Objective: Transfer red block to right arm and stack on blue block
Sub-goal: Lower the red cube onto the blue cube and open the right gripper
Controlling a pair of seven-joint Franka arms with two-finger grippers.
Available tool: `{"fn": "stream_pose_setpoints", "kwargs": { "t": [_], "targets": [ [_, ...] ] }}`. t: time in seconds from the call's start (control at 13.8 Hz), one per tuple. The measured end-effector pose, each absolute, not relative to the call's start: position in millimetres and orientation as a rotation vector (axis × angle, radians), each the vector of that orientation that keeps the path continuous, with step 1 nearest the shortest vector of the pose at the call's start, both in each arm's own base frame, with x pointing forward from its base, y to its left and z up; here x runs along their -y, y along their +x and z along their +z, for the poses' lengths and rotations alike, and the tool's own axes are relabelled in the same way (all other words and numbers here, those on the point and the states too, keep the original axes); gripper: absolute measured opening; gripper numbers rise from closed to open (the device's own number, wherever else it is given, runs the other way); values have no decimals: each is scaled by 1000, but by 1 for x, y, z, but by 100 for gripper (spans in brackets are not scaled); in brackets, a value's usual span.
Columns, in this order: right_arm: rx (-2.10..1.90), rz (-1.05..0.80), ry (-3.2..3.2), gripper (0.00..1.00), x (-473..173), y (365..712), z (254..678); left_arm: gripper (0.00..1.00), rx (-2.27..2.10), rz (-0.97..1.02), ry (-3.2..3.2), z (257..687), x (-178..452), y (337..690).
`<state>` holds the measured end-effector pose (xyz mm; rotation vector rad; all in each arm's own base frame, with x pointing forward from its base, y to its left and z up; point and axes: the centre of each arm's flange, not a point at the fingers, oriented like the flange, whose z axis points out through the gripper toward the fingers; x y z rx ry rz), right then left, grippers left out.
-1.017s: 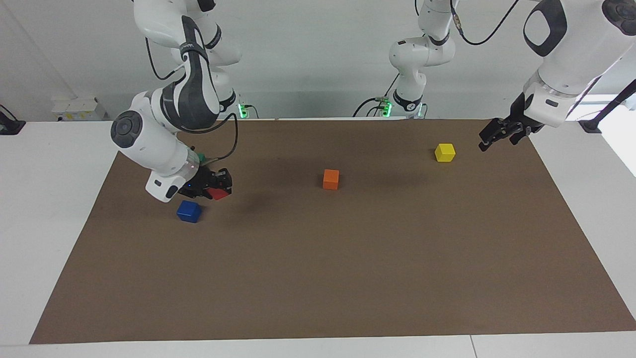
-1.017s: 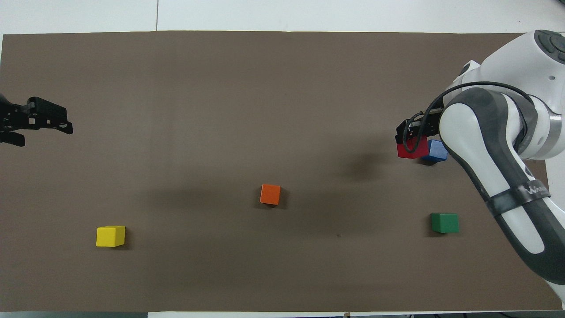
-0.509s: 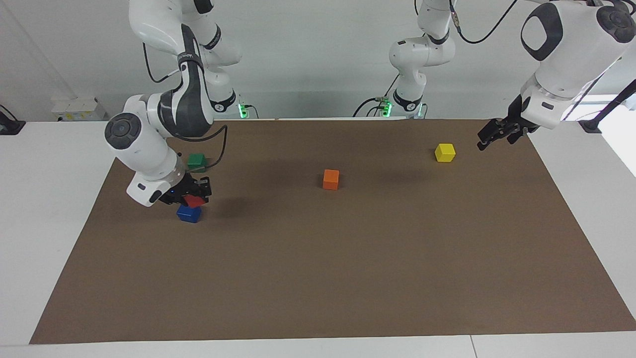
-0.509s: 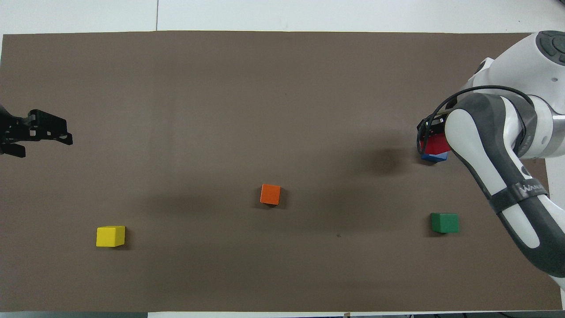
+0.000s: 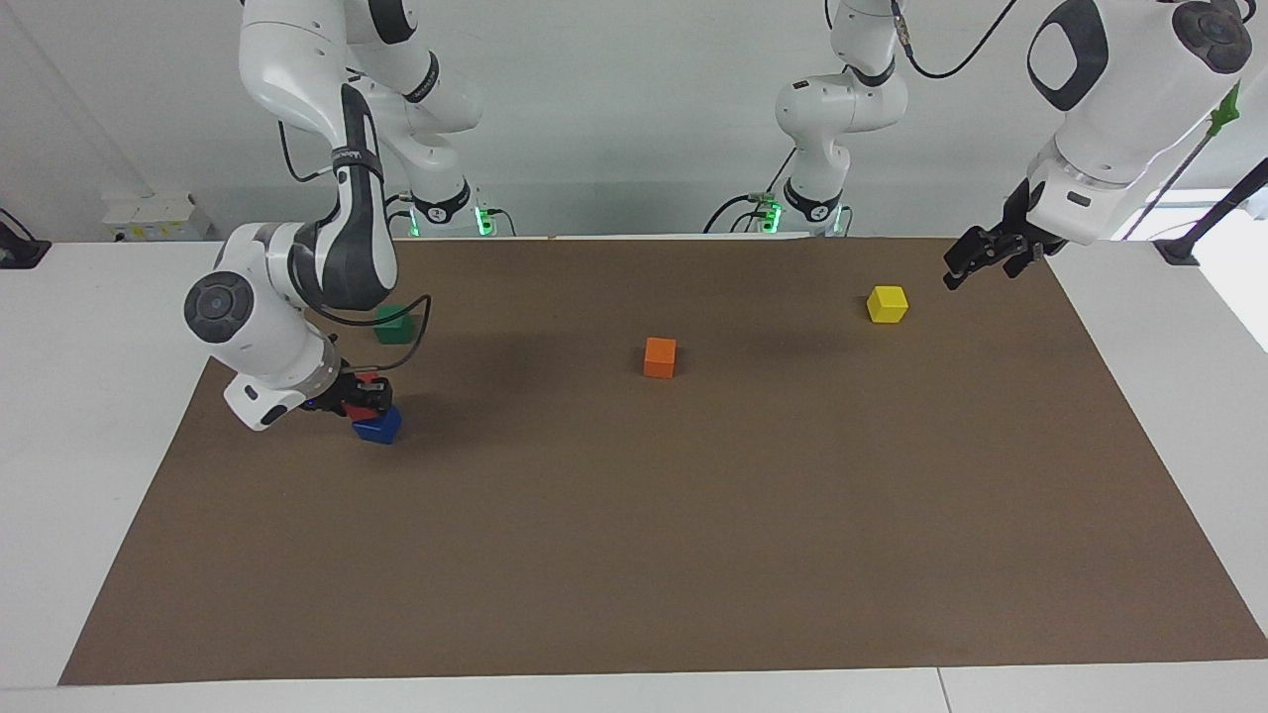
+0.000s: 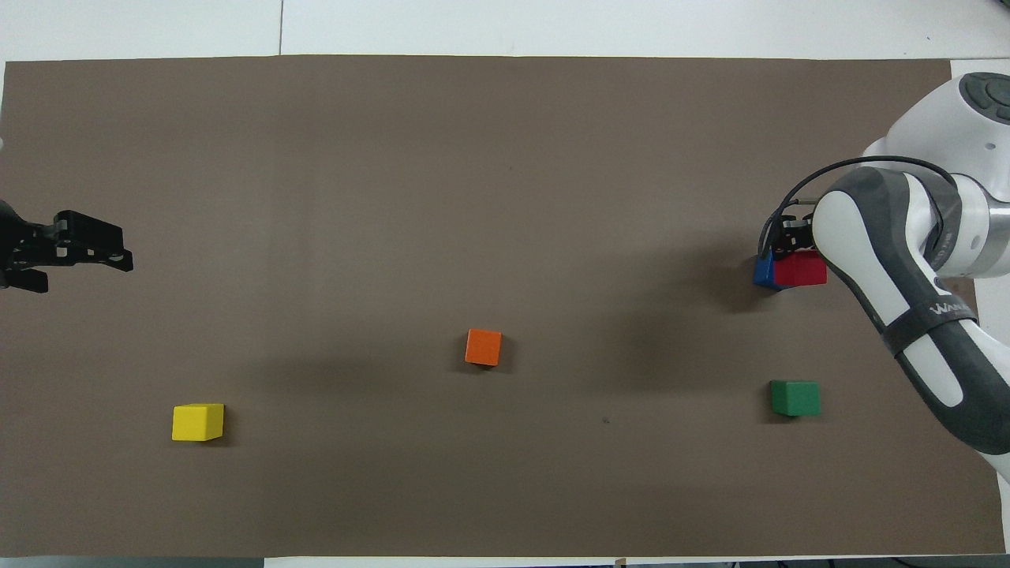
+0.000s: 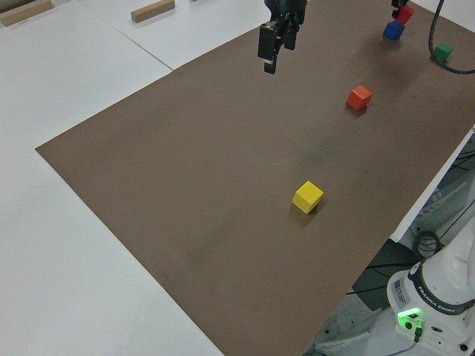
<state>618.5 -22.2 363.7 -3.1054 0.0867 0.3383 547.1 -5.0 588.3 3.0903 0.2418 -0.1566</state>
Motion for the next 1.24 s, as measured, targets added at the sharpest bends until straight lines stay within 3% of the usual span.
{"fn": "stream_pose_setpoints", "kwargs": {
  "t": [0.51,1.24],
  "targets": [
    [-166,241,-3117,58,22,627,364,100,-243,-150,3090,589,5,547],
    [-199,251,-3116,58,23,626,358,100,-244,-123,3091,598,4,542]
  ]
}}
